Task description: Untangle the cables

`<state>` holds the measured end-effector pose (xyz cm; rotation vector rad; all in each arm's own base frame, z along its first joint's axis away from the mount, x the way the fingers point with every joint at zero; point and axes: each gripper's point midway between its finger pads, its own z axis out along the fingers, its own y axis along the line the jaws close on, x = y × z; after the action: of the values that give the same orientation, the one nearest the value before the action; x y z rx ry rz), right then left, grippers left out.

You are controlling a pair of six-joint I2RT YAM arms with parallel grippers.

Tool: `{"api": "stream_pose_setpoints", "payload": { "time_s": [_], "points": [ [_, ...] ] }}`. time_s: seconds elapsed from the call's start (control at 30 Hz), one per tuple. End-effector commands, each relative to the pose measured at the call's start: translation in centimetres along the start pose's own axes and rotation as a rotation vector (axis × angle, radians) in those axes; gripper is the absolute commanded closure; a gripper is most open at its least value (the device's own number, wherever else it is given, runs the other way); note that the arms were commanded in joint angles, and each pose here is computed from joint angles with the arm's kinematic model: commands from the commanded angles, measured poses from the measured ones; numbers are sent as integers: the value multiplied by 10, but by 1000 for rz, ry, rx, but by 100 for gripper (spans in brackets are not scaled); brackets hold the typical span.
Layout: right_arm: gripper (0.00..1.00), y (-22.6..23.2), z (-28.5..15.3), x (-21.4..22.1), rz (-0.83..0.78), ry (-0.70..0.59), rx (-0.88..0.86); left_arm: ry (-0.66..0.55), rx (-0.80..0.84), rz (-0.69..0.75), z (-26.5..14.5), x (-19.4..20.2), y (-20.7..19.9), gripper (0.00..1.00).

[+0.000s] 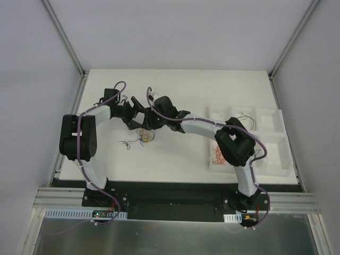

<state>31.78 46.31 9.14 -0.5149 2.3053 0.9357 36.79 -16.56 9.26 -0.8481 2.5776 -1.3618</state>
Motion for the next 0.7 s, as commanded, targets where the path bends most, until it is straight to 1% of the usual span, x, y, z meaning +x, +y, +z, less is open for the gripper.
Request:
{"api": "stream_pose_setpoints", "payload": {
  "time_s": [0.0,0.03,0.2,0.3,0.37,0.47,0.53,0.67],
  "points": [
    [58,20,-17,-29,9,-78,-69,35,10,-27,6,4,3,17],
    [55,22,-15,-29,23,-76,-83,40,11,-27,7,4,4,17],
    [51,31,-6,-32,93,-80,-170,38,8,-29,8,4,6,17],
    [50,33,-2,-32,120,-79,-197,48,10,-43,9,4,8,16],
    [49,40,-2,-31,121,-75,-261,61,21,-50,11,4,6,16],
    [49,45,-2,-29,105,-77,-314,74,30,-47,12,4,7,16],
    [52,50,-9,-31,80,-98,-356,81,36,-35,13,5,5,16],
    [54,70,-44,-37,-32,-183,-480,82,13,-36,19,4,12,16]
  ]
}}
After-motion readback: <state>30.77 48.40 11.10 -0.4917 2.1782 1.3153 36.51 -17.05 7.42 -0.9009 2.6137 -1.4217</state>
